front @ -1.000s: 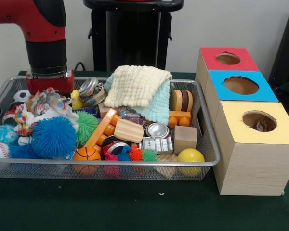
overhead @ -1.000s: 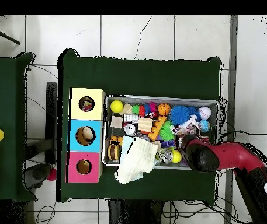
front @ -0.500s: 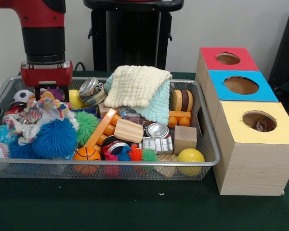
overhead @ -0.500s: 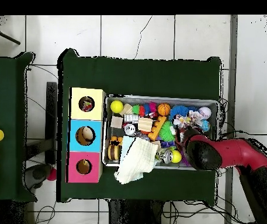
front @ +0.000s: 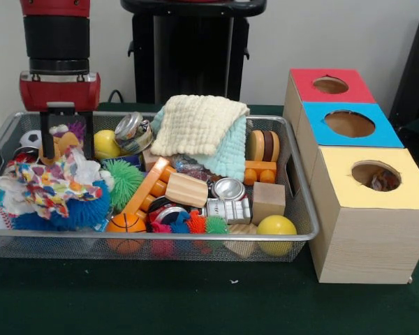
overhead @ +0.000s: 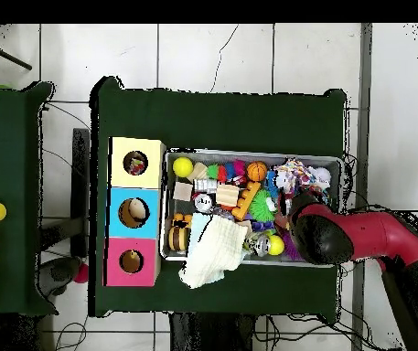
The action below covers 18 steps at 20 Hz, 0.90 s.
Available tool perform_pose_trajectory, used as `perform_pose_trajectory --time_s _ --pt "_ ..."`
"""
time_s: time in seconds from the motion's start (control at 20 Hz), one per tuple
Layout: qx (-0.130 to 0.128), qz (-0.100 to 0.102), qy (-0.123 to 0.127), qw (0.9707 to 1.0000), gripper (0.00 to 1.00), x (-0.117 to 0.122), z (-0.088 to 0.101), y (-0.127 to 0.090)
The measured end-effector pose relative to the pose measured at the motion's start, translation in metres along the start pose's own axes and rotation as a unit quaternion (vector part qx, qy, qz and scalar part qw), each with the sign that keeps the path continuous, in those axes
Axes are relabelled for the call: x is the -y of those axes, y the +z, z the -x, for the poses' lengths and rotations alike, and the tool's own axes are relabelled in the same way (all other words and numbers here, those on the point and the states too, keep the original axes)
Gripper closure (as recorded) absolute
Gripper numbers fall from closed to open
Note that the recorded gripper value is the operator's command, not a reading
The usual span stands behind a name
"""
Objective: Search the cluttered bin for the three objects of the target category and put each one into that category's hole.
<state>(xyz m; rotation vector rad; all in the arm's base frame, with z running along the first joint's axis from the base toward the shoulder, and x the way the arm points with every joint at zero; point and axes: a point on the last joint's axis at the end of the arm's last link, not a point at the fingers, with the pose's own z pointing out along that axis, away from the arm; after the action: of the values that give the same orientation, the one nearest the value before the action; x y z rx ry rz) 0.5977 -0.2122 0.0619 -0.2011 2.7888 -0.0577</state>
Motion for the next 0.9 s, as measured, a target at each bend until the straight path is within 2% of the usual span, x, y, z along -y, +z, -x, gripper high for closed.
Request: perform_pose_trajectory --time_s 0.5,0.9 --pt "0.015 0.002 0.001 0.9999 0.00 -0.005 0.021 -0.012" --pt "0.018 0.007 0.005 0.9998 0.00 -0.010 0.026 -0.013"
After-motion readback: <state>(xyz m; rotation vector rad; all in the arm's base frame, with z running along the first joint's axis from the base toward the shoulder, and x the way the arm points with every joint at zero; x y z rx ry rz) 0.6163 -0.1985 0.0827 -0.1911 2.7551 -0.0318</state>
